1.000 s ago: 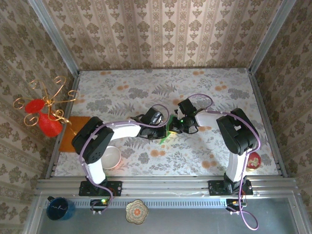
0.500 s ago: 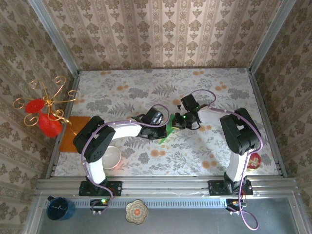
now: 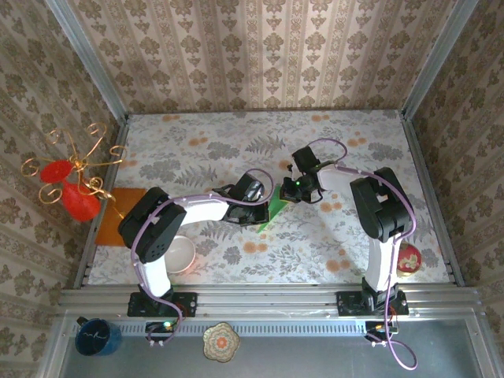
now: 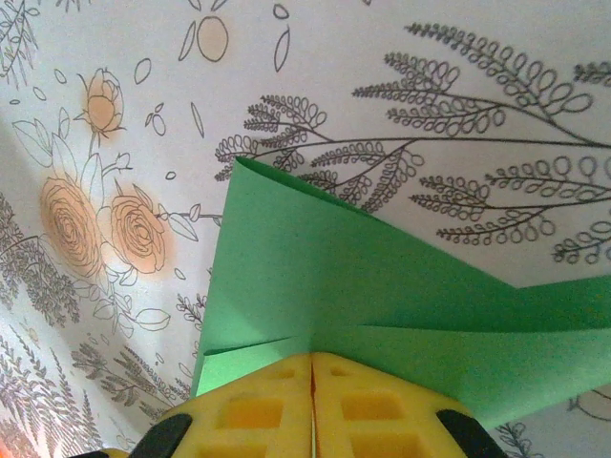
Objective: Fold a paper plane with a square sheet of paper (pick it up from the middle)
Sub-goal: Fold the wing for the fifth time at the center of the table.
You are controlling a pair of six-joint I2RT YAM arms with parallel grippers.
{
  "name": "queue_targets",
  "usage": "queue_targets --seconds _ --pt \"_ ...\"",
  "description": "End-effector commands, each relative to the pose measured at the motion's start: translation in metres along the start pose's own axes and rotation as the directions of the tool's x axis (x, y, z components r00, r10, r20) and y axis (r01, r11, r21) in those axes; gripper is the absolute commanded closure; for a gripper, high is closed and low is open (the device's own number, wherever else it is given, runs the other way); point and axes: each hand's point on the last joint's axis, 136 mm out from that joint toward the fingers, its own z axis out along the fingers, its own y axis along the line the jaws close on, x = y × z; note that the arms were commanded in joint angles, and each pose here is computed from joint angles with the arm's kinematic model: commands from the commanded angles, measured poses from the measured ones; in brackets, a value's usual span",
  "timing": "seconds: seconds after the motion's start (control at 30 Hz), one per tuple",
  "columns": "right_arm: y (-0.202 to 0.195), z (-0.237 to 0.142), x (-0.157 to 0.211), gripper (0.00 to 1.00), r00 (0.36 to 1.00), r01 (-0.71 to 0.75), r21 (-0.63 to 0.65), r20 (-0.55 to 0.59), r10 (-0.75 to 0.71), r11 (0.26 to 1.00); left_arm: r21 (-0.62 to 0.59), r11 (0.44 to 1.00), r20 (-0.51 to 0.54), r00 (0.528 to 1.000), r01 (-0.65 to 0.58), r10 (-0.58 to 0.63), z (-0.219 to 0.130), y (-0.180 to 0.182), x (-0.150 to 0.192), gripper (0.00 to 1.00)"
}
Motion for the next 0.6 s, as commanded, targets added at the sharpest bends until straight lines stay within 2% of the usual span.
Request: queue_targets --seconds 0.0,0.17,0.27,0.57 --pt "-0.020 0.011 0.012 0.90 0.998 0.001 0.081 -0.055 0.004 0.997 -0.064 0.998 -0.051 0.999 0.010 -0.014 0.000 0.012 0.013 1.00" --pt "-0.027 0.016 0.019 0.90 0.997 -0.005 0.094 -0.073 0.012 0.996 0.033 0.998 0.030 0.998 -0.055 0.054 -0.013 -0.023 -0.014 1.00" --pt "-0.027 0.017 0.019 0.90 0.997 -0.009 0.088 -0.072 0.015 0.996 0.061 0.996 0.048 0.997 -0.060 0.057 -0.009 -0.034 -0.027 0.99" --pt "-0.016 0.009 0.013 0.90 0.999 -0.009 0.042 -0.051 0.011 0.999 -0.028 0.999 0.006 1.000 0.018 -0.018 0.016 -0.013 -0.027 1.00"
